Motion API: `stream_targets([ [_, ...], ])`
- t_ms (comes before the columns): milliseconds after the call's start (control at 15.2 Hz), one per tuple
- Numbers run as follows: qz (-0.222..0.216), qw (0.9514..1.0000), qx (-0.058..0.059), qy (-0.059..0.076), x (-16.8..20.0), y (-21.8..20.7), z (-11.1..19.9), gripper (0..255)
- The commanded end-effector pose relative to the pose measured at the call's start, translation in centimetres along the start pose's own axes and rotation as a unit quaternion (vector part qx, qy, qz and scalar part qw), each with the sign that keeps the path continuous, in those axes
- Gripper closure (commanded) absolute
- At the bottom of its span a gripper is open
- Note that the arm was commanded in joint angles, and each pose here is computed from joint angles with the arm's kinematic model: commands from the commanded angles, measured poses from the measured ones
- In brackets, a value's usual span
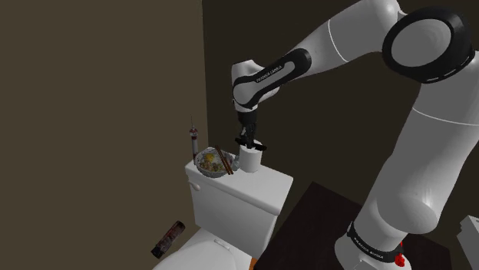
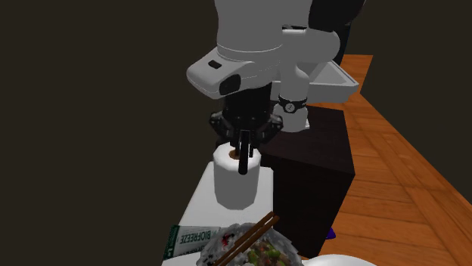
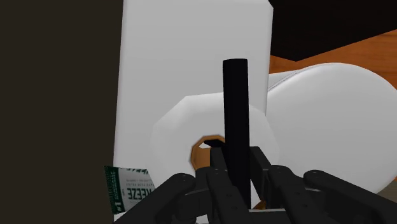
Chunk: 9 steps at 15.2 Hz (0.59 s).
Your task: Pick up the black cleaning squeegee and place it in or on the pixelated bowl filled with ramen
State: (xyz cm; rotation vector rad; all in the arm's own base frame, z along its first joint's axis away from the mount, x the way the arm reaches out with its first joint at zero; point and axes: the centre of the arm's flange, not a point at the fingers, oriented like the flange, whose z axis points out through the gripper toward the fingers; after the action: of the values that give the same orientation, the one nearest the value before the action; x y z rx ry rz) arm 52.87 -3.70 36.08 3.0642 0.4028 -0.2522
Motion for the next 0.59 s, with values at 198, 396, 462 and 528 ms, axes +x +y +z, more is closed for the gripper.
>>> stream_targets([
  [198,0.0,1.0,0.0,0.0,-0.5,0.0,-2.7,255],
  [396,0.0,1.0,0.0,0.0,-0.7,0.1,-4.3,255],
  [462,0.0,1.0,0.0,0.0,-0.8,0.1,-4.8,255],
  [528,0.0,1.0,0.0,0.0,-0.9,0.1,-5.3,255],
])
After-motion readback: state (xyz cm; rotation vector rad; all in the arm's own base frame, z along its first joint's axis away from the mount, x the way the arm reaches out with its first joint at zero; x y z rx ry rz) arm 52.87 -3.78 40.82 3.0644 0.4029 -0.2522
